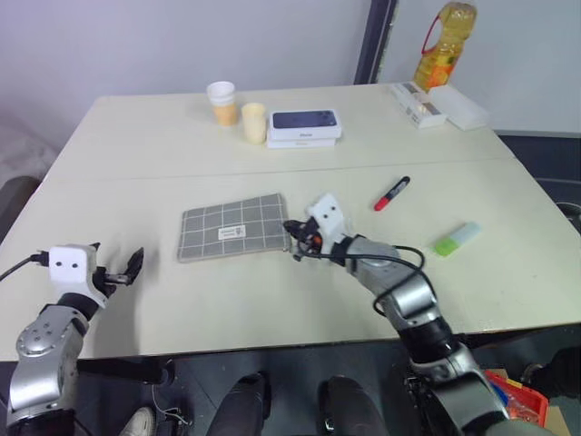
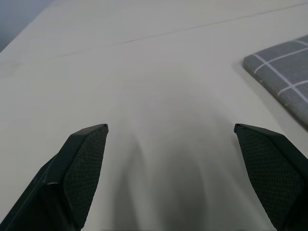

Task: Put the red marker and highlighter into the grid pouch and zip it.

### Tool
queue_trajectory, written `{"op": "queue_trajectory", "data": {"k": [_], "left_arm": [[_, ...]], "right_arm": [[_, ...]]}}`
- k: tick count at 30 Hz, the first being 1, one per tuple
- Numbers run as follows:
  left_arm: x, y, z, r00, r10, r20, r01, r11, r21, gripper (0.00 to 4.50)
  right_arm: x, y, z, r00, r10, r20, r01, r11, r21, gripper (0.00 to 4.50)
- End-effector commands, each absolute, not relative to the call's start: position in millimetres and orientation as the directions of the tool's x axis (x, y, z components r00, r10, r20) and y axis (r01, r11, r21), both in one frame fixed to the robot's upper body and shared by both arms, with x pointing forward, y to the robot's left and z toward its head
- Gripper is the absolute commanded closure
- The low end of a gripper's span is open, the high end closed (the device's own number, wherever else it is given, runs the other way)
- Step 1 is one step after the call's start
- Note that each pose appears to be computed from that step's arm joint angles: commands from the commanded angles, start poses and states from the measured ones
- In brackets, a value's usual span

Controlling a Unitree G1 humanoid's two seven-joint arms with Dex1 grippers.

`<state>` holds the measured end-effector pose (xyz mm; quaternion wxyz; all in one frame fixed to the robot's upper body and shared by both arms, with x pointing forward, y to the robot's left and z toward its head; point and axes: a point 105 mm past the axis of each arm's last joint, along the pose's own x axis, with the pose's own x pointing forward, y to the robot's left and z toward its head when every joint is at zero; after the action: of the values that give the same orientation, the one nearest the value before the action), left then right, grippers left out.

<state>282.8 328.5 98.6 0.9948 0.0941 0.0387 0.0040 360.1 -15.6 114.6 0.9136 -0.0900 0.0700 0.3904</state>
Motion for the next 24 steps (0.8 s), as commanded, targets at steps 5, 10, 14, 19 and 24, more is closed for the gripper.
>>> {"op": "queue_trajectory", "data": {"k": [5, 10, 14, 19, 24], "left_arm": [[284.9, 329.7, 109.9, 0.998, -0.021, -0.062, 0.039, 0.952, 0.304, 0.00], [289.0, 323.2, 105.4, 0.982, -0.143, -0.121, 0.184, 0.862, 0.472, 0.00], [306.0, 307.0, 109.5, 0.949, -0.291, -0.123, 0.306, 0.748, 0.588, 0.00], [328.1, 278.9, 105.3, 0.869, -0.467, -0.161, 0.434, 0.565, 0.702, 0.00], [340.7, 261.8, 102.3, 0.808, -0.562, -0.180, 0.480, 0.448, 0.755, 0.00]], "right_arm": [[374.2, -11.5, 100.1, 0.721, 0.631, -0.286, -0.665, 0.746, -0.035, 4.44], [369.9, -7.3, 102.9, 0.701, 0.660, -0.269, -0.685, 0.729, 0.004, 4.44], [367.4, -5.8, 99.2, 0.690, 0.669, -0.275, -0.696, 0.718, 0.002, 4.44], [364.6, -1.9, 99.4, 0.683, 0.680, -0.268, -0.705, 0.709, -0.001, 4.44], [365.5, -0.6, 102.9, 0.690, 0.678, -0.253, -0.702, 0.712, -0.004, 4.44]]}}
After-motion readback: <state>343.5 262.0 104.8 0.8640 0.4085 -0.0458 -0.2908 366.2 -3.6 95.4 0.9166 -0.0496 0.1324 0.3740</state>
